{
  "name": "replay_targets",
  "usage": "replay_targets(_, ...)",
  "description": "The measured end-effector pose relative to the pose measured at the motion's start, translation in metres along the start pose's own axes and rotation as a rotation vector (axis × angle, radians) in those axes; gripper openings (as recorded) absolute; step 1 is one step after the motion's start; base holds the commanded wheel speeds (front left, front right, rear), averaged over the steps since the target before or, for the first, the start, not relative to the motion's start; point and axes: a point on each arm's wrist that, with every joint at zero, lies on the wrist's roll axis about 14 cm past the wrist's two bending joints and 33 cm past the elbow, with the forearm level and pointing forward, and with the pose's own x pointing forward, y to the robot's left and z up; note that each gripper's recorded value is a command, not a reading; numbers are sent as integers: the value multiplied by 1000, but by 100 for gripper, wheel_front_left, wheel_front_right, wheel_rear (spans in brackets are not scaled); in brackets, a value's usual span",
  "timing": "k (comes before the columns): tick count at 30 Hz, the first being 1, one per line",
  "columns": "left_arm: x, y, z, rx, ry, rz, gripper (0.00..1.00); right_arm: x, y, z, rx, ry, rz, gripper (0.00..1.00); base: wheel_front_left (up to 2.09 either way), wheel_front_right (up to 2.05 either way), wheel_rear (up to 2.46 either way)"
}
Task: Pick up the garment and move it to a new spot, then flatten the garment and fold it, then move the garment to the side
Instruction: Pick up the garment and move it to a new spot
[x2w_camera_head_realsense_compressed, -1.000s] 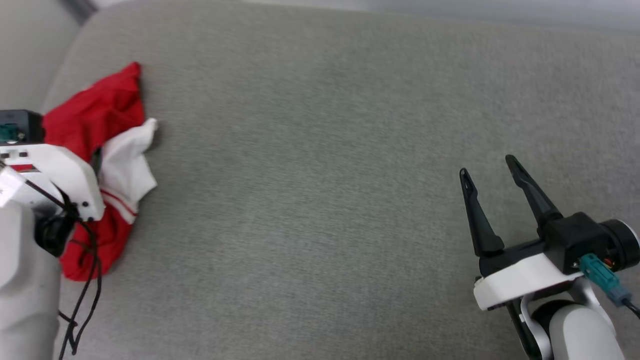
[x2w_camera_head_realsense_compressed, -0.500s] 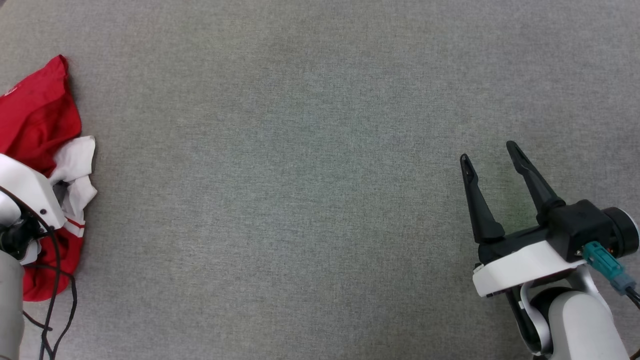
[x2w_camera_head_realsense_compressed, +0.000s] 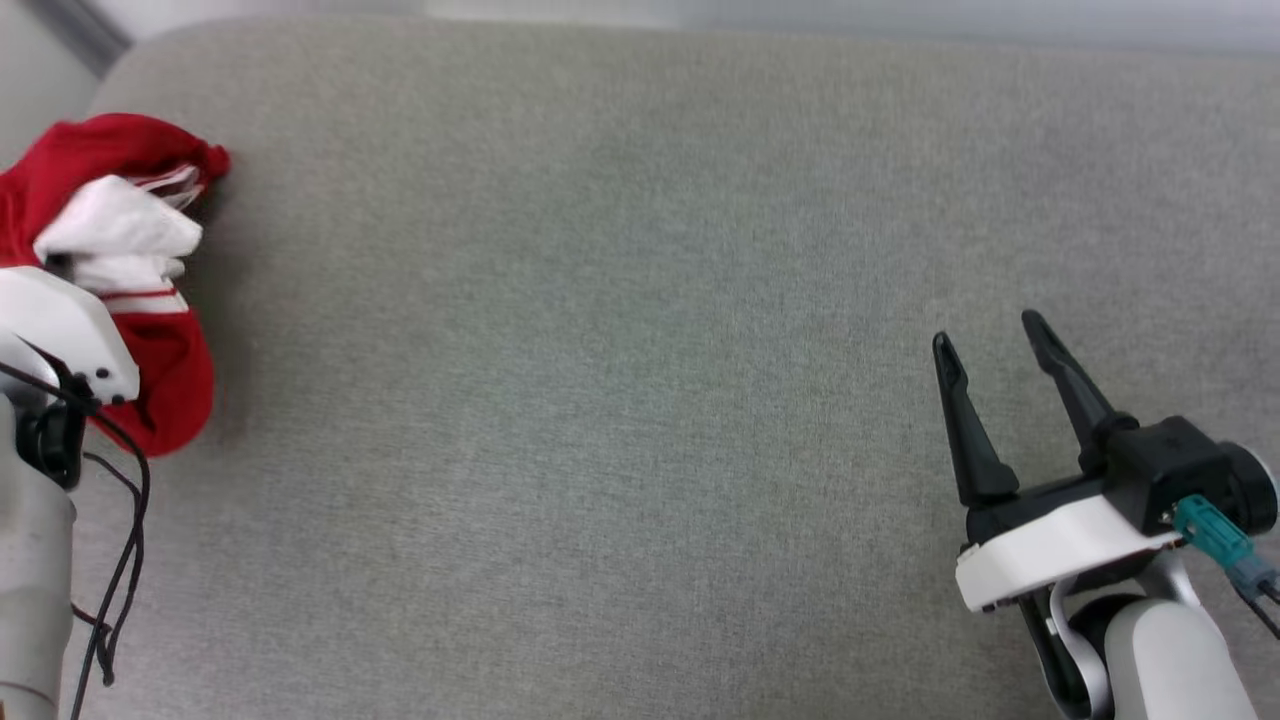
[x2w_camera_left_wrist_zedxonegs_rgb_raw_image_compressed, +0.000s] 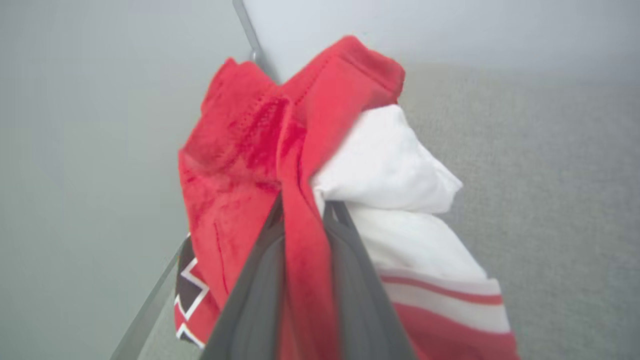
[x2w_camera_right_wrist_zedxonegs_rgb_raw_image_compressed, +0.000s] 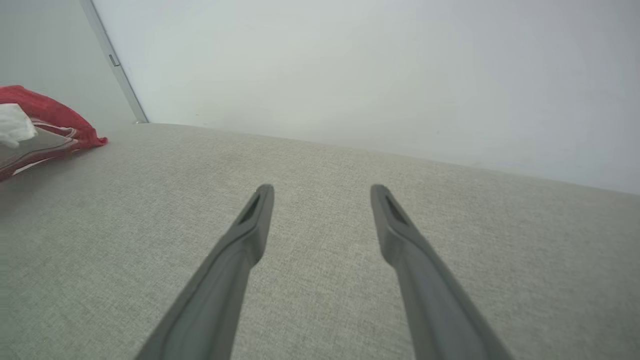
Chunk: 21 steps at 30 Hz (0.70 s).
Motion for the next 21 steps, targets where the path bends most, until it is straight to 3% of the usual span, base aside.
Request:
replay_targets(6,-30,0,81,-17,-347,-26,0,-15,7,20,9,-37,2,100,0,0,0)
replay_targets(12,-69,-28,137,-45,-570,-122,0,-38,4,40,6,-82,-23,100,0,0,0)
replay_targets(16,-93,-70,158,-83,-668,-235,0,-58,-6,48,-10,-91,-69,100,0,0,0)
replay_targets(21,-128,-153,173,-134,-754,-445,0,-88,-31,59,-28,-108,-165,100,0,0,0)
